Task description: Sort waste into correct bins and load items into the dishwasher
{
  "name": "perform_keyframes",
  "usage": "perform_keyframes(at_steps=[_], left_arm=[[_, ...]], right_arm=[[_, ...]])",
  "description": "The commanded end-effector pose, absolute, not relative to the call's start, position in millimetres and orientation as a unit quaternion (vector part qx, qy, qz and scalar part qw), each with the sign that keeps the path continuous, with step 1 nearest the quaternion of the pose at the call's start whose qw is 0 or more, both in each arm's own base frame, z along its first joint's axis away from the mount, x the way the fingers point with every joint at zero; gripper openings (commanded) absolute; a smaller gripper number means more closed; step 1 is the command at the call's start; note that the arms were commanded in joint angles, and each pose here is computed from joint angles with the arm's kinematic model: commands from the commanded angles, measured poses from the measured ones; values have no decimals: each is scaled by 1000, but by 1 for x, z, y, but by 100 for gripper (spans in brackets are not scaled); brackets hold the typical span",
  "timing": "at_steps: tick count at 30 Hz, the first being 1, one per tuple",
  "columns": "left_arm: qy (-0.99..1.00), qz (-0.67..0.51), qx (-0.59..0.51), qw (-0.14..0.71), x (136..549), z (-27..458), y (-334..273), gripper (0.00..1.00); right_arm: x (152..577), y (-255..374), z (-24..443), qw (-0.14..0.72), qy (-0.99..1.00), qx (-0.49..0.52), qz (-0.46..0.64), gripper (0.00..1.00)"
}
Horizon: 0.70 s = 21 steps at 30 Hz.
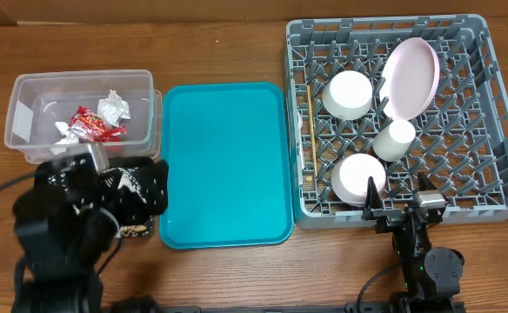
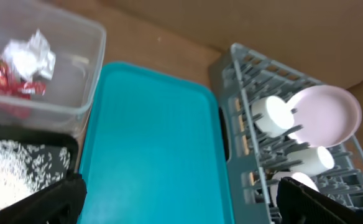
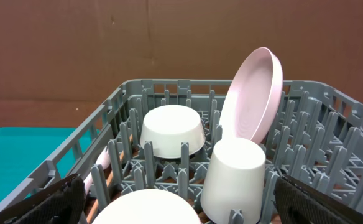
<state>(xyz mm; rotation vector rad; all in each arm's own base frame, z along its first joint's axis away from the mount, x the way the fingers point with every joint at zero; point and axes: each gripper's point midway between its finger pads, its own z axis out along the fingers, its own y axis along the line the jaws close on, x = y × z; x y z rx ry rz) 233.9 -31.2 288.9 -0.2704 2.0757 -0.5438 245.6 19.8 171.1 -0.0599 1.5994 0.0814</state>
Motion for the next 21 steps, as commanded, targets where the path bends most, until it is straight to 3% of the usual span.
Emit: perform_keyframes(at_steps=[1,21], left_arm=[[836,-220,-87,495,226,304,-36,100],[832,-242,-37,497,187,288,-61,99]], right_arm=[[246,17,170,698,715,-21,34,100],[246,17,170,698,715,-21,34,100]])
